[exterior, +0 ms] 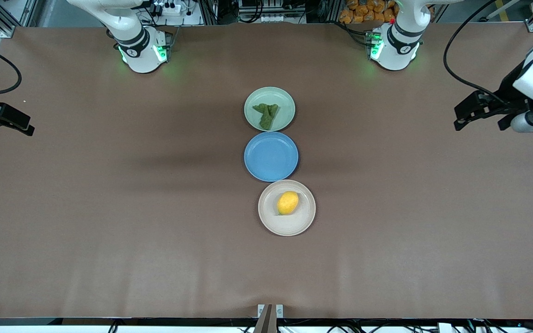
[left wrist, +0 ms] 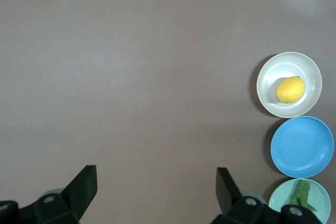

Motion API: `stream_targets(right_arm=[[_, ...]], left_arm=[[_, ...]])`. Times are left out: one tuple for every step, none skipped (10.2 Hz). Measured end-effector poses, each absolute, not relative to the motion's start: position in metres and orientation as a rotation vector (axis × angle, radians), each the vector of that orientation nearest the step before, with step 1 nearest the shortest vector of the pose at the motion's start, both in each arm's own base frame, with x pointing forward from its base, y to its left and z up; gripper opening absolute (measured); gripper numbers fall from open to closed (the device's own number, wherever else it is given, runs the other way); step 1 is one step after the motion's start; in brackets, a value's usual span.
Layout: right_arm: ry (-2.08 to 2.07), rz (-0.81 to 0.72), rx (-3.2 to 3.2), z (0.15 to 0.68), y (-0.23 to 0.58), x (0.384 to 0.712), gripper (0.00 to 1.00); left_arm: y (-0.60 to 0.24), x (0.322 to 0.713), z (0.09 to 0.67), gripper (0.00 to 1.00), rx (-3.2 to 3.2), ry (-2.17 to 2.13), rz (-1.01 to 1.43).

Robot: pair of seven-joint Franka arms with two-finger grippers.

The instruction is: Pick lemon and lettuce from plates

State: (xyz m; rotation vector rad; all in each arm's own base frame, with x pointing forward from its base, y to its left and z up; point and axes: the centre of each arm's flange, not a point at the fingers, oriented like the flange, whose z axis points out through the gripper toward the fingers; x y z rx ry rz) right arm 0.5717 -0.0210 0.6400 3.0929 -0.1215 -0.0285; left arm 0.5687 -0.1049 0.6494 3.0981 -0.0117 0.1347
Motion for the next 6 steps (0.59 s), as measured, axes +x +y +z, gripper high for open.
stream_targets(right_arm=[[-0.104, -0.036, 3.084, 0.64, -0.022, 0.571, 1.0], [-0.097, -0.044, 3.078, 0.639, -0.023, 0.571, 1.0], [-0.095, -0.06, 3.075, 0.638, -0.023, 0.569, 1.0], [-0.095, -0.081, 3.074, 0.637, -0.023, 0.568, 1.0], [-0.093, -0.093, 3.074, 0.636, -0.022, 0.567, 1.0], [-0.084, -0.102, 3.074, 0.634, -0.019, 0.568, 1.0]], left_arm=[[-0.125, 0.578, 0.64, 1.0, 3.079, -0.059, 0.189], [-0.151, 0.591, 0.625, 1.0, 3.055, -0.117, 0.246], [-0.18, 0.605, 0.603, 1.0, 3.026, -0.171, 0.3], [-0.211, 0.62, 0.575, 1.0, 2.993, -0.193, 0.349], [-0.235, 0.633, 0.549, 1.0, 2.96, -0.199, 0.396], [-0.256, 0.645, 0.521, 1.0, 2.927, -0.209, 0.445]])
